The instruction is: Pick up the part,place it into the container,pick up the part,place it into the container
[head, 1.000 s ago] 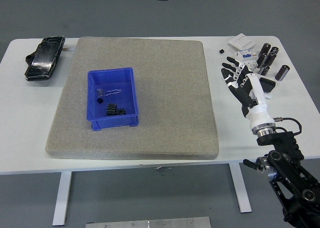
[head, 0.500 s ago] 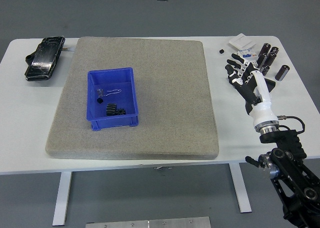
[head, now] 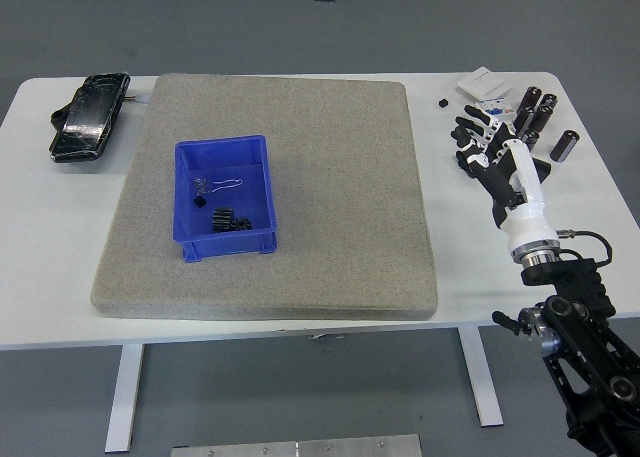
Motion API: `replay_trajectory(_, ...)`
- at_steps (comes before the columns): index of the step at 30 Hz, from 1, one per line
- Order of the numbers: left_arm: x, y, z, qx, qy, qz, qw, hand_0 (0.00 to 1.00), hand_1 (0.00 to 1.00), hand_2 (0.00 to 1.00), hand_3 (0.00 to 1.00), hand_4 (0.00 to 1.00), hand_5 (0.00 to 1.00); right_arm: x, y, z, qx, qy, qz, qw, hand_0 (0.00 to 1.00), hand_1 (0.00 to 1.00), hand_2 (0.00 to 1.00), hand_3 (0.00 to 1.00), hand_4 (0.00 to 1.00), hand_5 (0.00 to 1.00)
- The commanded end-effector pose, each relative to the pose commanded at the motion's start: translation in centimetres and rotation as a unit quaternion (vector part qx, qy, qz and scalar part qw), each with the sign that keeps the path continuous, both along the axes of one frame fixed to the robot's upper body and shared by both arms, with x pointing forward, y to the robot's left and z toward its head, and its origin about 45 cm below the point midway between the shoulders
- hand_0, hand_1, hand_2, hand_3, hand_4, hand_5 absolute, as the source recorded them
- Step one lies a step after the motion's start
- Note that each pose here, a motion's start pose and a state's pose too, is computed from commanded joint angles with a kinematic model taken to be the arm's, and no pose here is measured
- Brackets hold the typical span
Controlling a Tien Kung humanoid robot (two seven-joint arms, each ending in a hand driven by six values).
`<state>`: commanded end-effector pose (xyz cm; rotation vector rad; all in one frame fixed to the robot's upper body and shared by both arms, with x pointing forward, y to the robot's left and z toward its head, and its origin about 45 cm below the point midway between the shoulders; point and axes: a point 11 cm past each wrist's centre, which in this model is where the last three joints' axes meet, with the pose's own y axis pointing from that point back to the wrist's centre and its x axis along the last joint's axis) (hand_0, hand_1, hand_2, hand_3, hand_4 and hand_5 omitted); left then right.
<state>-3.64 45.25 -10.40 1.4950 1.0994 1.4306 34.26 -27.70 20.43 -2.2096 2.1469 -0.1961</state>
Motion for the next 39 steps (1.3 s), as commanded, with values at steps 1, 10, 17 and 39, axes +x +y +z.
replay_trajectory(1,-0.01,0.01,0.0,0.0,0.0,0.0,1.0,0.666,0.665,0.646,0.606,0.685,0.411,-0.01,0.0,-0.02,0.0,0.0,0.0,1.0,0.817,0.742,0.78,0.798,0.839,0.518)
replay_trajectory(10,-0.16,0.0,0.01,0.0,0.003,0.002,1.0,0.665,0.665,0.646,0.607,0.685,0.411,-0.09,-0.01,-0.34,-0.001,0.006,0.0,1.0,0.818,0.737,0.779,0.795,0.84,0.518)
replay_trajectory(17,-0.13,-0.19,-0.07,-0.002,0.003,0.0,1.0,0.666,0.665,0.646,0.607,0.685,0.413,0.03,-0.07,-0.5,-0.001,0.01,0.0,1.0,0.814,0.733,0.776,0.794,0.839,0.519)
replay_trajectory(39,0.4,0.33,0.13,0.003,-0.001,-0.002,1.0,0.666,0.665,0.646,0.609,0.685,0.412,-0.12,-0.06,-0.74,0.01,0.011,0.012,1.0,0.812,0.722,0.768,0.782,0.859,0.52)
